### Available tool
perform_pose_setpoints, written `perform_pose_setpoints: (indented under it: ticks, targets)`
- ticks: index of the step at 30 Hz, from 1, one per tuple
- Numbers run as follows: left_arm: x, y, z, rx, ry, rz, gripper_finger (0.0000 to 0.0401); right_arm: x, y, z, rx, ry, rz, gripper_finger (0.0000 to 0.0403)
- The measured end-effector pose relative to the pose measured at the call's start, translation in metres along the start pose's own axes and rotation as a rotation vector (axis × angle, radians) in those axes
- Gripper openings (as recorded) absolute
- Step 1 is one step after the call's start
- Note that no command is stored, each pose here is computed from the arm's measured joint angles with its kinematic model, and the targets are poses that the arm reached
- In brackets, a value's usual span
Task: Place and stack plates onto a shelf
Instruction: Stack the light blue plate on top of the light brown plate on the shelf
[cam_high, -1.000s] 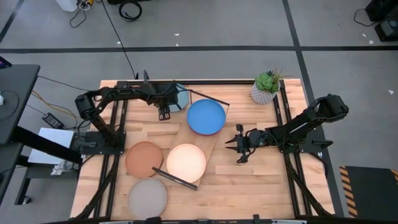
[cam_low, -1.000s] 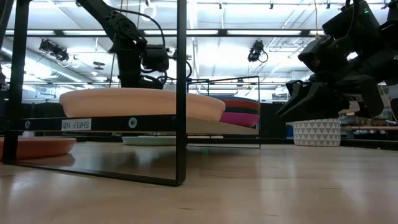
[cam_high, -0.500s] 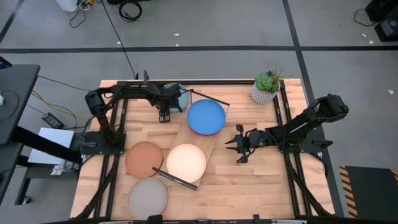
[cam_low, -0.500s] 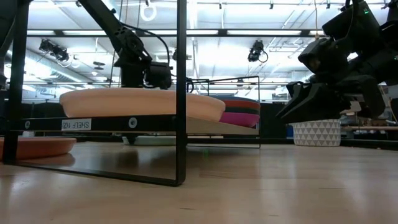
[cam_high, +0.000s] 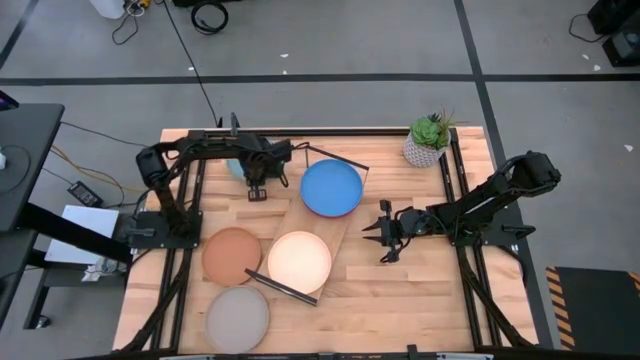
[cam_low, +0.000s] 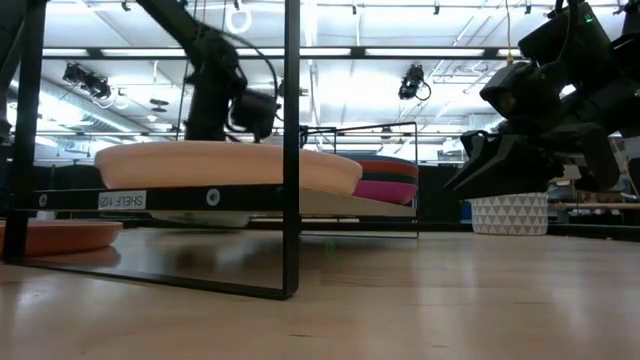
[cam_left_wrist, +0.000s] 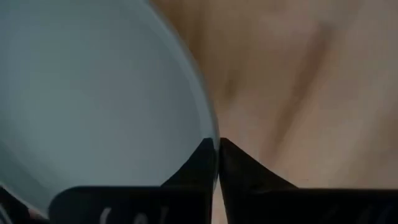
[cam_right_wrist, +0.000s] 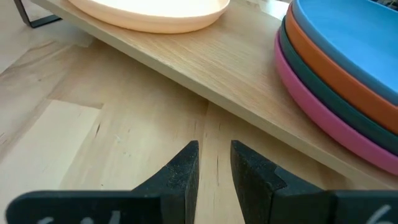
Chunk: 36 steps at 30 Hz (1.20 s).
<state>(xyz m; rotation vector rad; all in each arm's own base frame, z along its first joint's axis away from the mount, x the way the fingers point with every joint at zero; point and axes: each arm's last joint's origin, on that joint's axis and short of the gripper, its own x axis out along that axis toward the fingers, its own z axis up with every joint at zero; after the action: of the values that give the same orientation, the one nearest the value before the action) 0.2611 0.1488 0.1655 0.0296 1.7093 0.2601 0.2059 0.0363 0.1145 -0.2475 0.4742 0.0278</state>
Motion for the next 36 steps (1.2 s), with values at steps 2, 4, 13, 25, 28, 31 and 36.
perform_pose_setpoints:
  ticks: [2,4,13,25,28,31,36]
  targets:
    - [-0.018,-0.004,-0.003,-0.047,0.034,-0.066,0.0015,0.0,0.0,0.0,-0.002,0.0,0.0,0.0098]
    - [-0.041,-0.008,-0.005,-0.126,0.043,-0.153,0.0015,0.0,0.0,0.0,-0.002,0.0,-0.001,0.0098]
    - [-0.134,-0.074,-0.001,-0.505,0.007,-0.602,0.0026,0.0,0.0,0.0,-0.001,0.0,-0.003,0.0098]
    - [-0.218,-0.195,0.007,-0.316,-0.333,-0.806,0.0021,0.0,0.0,0.001,-0.011,-0.012,-0.006,0.0098]
    - [-0.224,-0.215,0.003,-0.315,-0.362,-0.816,0.0021,0.0,-0.001,0.003,-0.018,-0.026,-0.009,0.0098]
    - [-0.225,-0.227,-0.003,-0.32,-0.37,-0.799,0.0021,0.0,-0.001,0.004,-0.023,-0.039,-0.011,0.0098]
    - [-0.224,-0.234,-0.004,-0.278,-0.416,-0.735,0.0021,0.0,-0.001,0.005,-0.031,-0.055,-0.014,0.0098]
